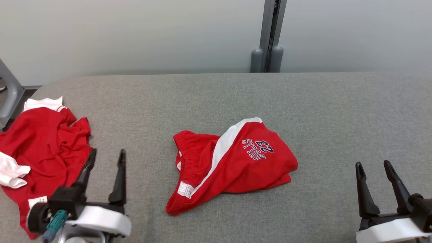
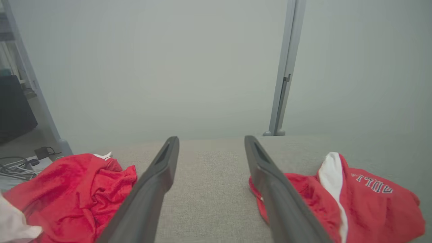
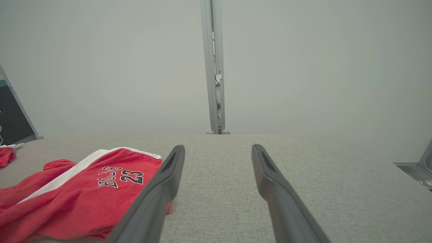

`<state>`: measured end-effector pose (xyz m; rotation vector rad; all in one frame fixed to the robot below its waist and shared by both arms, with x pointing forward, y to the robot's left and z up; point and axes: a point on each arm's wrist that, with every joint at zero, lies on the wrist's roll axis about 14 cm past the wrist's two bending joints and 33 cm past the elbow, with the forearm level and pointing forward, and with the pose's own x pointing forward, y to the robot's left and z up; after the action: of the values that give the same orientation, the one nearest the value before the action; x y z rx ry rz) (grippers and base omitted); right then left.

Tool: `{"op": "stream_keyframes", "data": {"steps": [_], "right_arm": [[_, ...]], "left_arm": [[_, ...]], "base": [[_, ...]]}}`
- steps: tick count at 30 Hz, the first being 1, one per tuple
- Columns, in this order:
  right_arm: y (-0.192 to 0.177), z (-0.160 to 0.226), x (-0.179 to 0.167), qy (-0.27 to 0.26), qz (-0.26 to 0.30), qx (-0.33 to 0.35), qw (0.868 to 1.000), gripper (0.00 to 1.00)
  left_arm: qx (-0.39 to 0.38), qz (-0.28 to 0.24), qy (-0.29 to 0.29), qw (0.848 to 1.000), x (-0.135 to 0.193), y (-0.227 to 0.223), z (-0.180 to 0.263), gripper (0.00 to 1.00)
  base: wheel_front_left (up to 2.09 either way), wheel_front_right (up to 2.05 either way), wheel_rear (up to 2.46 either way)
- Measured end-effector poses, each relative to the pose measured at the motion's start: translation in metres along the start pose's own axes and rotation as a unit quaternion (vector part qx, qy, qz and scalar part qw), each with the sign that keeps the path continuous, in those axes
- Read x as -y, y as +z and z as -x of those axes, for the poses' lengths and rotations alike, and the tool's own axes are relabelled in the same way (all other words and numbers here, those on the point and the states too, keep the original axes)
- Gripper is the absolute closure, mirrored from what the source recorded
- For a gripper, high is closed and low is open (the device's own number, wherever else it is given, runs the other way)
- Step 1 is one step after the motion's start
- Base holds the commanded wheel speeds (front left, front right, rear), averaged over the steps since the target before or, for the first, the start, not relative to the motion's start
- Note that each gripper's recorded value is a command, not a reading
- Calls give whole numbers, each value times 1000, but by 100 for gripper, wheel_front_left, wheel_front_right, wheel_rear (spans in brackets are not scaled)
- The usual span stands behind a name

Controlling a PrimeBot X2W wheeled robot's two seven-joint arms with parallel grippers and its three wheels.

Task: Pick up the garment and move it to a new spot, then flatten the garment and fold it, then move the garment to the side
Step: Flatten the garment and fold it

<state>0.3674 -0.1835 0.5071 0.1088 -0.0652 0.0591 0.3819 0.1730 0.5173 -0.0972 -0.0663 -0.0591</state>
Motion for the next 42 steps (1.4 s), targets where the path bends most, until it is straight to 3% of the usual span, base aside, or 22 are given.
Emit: {"op": "stream_keyframes", "data": {"steps": [7,28,35,42], "right_arm": [[1,11,0,-2,3,-2,1000,0],[2,3,-4,7,4,-4,1000,0],[8,-39,1,15,8,8,1000,0],[-8,-110,-25,76,3,-15,997,0]], "left_arm": [[-9,-16,32,999,-25,-2,27,0],[-26,-5,30,999,-20,-6,45,0],[-17,-4,13,1000,-8,-2,24,0],[-20,2,15,1000,-7,-10,3,0]], "base": [[0,0,0],[0,0,0],[0,0,0],[0,0,0]]}}
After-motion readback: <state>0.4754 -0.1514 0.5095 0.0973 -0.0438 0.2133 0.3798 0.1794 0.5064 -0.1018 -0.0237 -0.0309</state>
